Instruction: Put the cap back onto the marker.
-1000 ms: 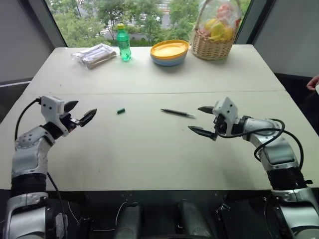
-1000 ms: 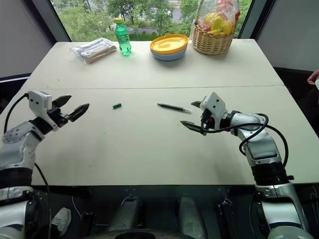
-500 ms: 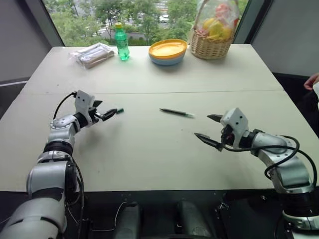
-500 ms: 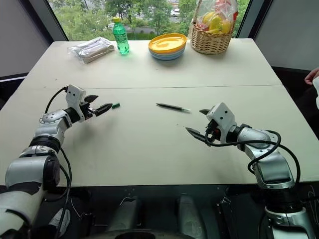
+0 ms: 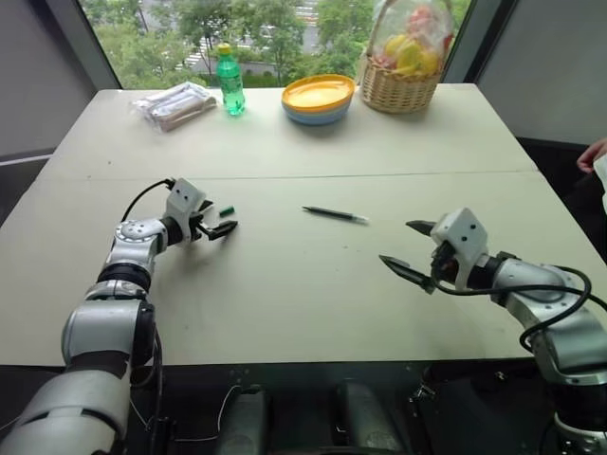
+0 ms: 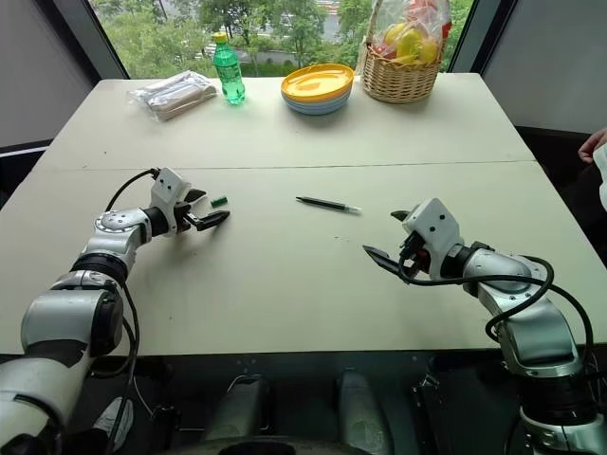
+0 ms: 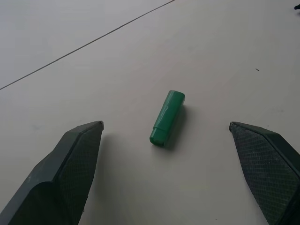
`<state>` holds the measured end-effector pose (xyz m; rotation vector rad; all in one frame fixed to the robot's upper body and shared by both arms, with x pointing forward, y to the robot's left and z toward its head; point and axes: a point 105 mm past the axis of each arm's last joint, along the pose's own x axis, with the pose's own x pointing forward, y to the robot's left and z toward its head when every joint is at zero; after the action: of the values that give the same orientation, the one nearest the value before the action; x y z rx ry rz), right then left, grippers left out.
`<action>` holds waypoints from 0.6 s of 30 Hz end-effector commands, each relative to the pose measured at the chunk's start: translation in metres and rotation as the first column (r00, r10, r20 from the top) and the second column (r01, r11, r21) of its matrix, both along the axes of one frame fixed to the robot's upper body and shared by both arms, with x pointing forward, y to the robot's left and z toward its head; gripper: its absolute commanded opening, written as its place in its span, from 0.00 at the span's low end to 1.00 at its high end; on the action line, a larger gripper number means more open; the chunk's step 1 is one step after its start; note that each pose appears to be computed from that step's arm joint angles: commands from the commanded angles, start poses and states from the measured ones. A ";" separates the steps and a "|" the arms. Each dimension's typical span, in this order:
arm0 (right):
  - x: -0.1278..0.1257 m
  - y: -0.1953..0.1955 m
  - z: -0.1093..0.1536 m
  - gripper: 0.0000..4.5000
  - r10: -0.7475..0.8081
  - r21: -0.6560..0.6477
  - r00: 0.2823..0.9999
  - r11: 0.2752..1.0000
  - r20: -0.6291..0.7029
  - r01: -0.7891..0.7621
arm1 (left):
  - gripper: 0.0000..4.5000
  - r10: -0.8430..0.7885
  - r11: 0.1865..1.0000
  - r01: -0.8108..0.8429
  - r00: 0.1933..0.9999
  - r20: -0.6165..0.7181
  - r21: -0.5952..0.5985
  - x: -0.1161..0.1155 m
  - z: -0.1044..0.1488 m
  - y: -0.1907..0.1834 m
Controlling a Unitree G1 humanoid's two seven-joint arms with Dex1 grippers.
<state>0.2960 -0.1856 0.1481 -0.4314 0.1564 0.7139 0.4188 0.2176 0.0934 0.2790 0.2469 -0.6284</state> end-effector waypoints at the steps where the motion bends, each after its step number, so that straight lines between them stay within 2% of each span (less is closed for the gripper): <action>1: 0.002 0.001 0.016 0.98 0.018 0.000 0.998 1.000 0.054 -0.018 | 1.00 0.031 0.999 -0.031 0.999 -0.012 0.026 0.000 -0.001 0.009; 4: 0.004 0.000 0.018 0.98 0.014 -0.003 0.998 1.000 0.064 -0.014 | 1.00 0.047 0.999 -0.047 0.998 -0.033 0.023 0.000 -0.004 0.010; 7: 0.003 -0.001 0.019 1.00 0.010 -0.004 0.998 1.000 0.068 -0.010 | 0.83 0.087 0.996 -0.087 0.995 -0.051 -0.005 0.002 -0.005 0.013; 13: 0.001 -0.004 0.019 1.00 -0.003 -0.005 0.998 1.000 0.070 0.004 | 0.18 0.107 0.994 -0.107 0.991 -0.083 0.012 0.000 -0.011 0.016; 14: 0.000 -0.004 0.019 1.00 -0.005 -0.006 0.998 1.000 0.070 0.005 | 0.05 0.111 0.994 -0.110 0.990 -0.087 0.012 0.000 -0.011 0.017; 15: 0.000 -0.004 0.019 1.00 -0.006 -0.005 0.998 1.000 0.070 0.006 | 0.01 0.113 0.994 -0.112 0.990 -0.089 0.013 0.000 -0.012 0.017; 18: 0.000 -0.005 0.019 1.00 -0.012 -0.006 0.997 1.000 0.072 0.013 | 0.01 0.114 0.993 -0.113 0.989 -0.090 0.011 0.000 -0.012 0.016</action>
<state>0.2970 -0.1894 0.1512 -0.4318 0.1491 0.6987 0.4226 0.2210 0.0899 0.2380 0.3005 -0.5739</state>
